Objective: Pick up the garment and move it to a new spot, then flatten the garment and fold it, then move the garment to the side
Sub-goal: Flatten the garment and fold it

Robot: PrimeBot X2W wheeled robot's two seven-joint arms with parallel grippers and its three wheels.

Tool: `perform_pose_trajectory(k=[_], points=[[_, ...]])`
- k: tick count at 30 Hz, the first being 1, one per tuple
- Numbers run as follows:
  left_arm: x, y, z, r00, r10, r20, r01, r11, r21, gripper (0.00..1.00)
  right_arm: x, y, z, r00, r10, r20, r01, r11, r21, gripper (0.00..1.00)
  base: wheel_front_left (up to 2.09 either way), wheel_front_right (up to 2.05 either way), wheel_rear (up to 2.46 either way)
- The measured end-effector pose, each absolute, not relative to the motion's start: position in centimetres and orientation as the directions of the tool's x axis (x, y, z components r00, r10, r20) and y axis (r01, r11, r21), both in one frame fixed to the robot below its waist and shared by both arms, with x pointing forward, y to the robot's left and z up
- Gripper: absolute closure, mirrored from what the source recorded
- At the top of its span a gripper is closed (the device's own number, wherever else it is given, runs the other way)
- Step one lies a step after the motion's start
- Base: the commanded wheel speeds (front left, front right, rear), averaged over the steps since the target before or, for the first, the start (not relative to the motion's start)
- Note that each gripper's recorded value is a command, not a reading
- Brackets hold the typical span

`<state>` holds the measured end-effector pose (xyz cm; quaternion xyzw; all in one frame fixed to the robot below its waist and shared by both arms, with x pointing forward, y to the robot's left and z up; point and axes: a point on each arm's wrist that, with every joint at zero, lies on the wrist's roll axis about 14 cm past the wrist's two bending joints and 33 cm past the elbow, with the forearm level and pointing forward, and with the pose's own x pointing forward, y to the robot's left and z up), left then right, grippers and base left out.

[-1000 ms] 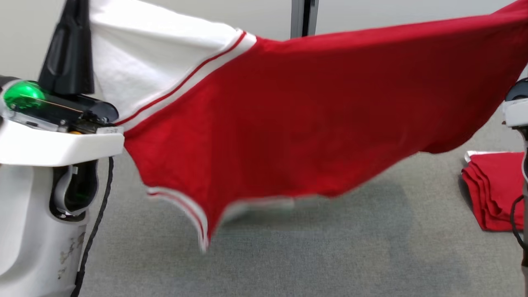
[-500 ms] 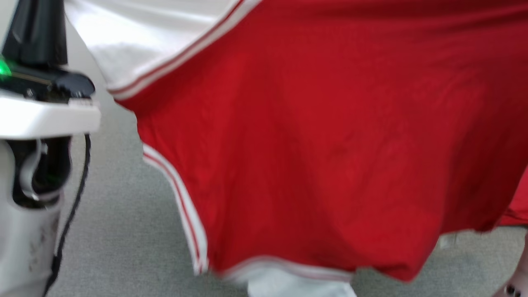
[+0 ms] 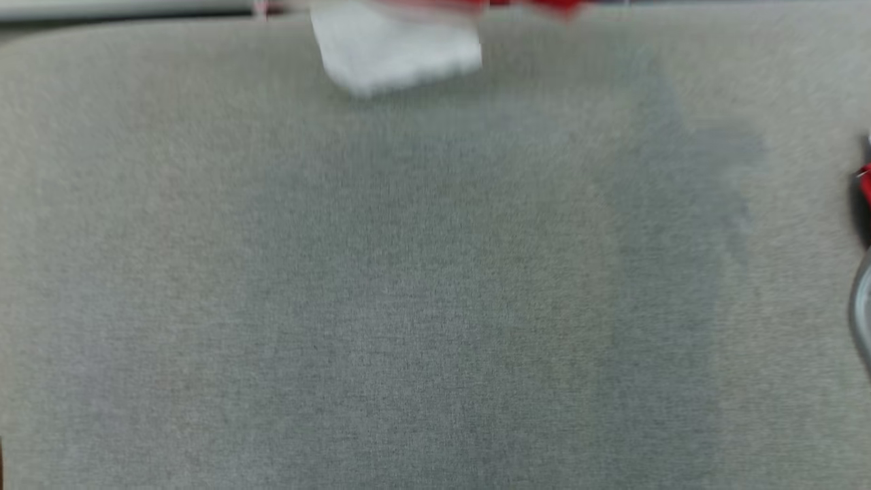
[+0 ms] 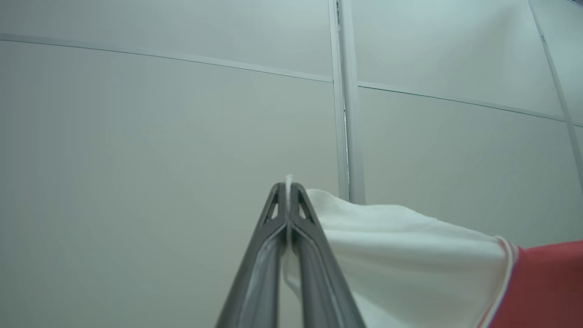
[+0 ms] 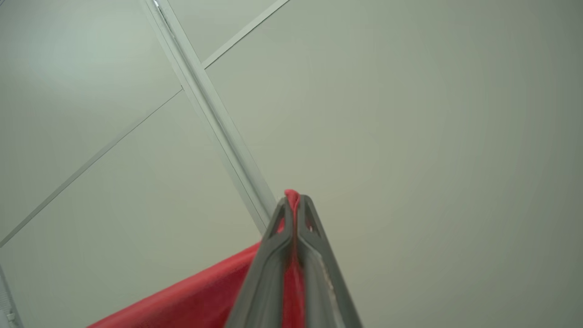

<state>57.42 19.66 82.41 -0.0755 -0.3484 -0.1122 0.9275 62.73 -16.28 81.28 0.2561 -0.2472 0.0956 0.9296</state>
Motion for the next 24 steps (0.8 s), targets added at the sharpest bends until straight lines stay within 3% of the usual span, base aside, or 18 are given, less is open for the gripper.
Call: perform_pose_trajectory(k=[6, 12, 18, 24], points=[[63.1, 20.4, 78.3, 0.770, -0.138, 0.623, 0.207, 0.978, -0.039, 1.00, 68.3, -14.2, 75.6, 0.862, 0.024, 0.506, -0.300, 0.828, 0.473, 1.00, 0.00, 0.00, 0.00], [64.9, 19.5, 72.1, 0.820, -0.181, 0.543, 0.216, 0.976, 0.000, 1.00, 70.9, -11.4, 62.9, 0.947, 0.066, 0.313, -0.239, 0.799, 0.552, 1.00, 0.00, 0.00, 0.00], [62.1, 15.9, 62.8, 0.871, -0.331, 0.363, 0.324, 0.943, 0.081, 1.00, 68.6, -10.8, 50.7, 0.995, 0.079, 0.060, -0.099, 0.796, 0.598, 1.00, 0.00, 0.00, 0.00], [57.0, 16.4, 55.6, 0.909, -0.387, 0.155, 0.365, 0.919, 0.152, 1.00, 63.7, -10.8, 44.0, 0.987, 0.104, -0.126, -0.011, 0.811, 0.584, 1.00, 0.00, 0.00, 0.00]])
